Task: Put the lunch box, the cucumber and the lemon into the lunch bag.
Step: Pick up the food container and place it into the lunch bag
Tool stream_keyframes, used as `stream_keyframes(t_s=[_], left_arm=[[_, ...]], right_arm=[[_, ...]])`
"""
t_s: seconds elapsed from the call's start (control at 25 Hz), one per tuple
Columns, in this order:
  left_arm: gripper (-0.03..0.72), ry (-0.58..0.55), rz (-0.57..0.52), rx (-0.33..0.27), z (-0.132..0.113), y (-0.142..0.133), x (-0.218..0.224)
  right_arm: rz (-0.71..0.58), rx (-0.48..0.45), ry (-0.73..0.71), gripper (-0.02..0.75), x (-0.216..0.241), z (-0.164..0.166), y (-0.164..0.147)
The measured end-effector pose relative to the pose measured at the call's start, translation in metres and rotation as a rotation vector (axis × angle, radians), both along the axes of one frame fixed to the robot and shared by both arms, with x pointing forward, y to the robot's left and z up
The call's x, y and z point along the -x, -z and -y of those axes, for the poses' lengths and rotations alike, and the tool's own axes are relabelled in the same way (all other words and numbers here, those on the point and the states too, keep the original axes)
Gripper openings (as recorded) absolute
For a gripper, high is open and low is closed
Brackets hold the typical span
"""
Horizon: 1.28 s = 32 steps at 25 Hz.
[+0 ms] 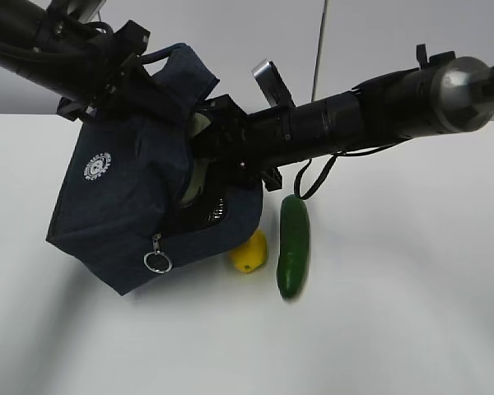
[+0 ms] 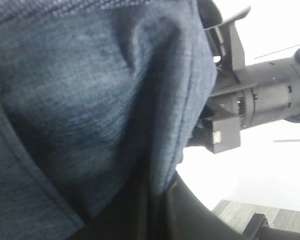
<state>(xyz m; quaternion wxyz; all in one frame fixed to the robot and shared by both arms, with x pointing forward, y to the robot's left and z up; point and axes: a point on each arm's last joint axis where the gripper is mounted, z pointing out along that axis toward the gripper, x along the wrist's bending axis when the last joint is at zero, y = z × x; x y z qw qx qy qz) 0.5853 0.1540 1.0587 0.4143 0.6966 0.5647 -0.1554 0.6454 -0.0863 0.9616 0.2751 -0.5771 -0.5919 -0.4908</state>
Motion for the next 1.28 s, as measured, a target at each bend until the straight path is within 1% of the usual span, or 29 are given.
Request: stream_keyframes(t_s=[0.32,0.64,1.04,1.28], left_arm=[[-0.009,-0.019,0.013,-0.005,-0.001,0.001,-0.003],[-0.009,-0.024,-0.021,-0.017,0.001,0.016,-0.009],[-0.009,-0.029,-0.019,-0.017,0.001,0.018,-0.011],[-0.009,-0.03,-0.018,-0.018,0.001,0.018,-0.011]], right_arm=[[-0.052,-0.015,0.012,0.361,-0.003,-0.003,0.019],[-0.052,-0.016,0.007,0.361,-0.001,-0.01,0.021],[-0.07,-0.002,0.017,0.361,-0.003,-0.01,0.031],[-0.069,-0.002,0.016,0.382,-0.003,-0.01,0.032]])
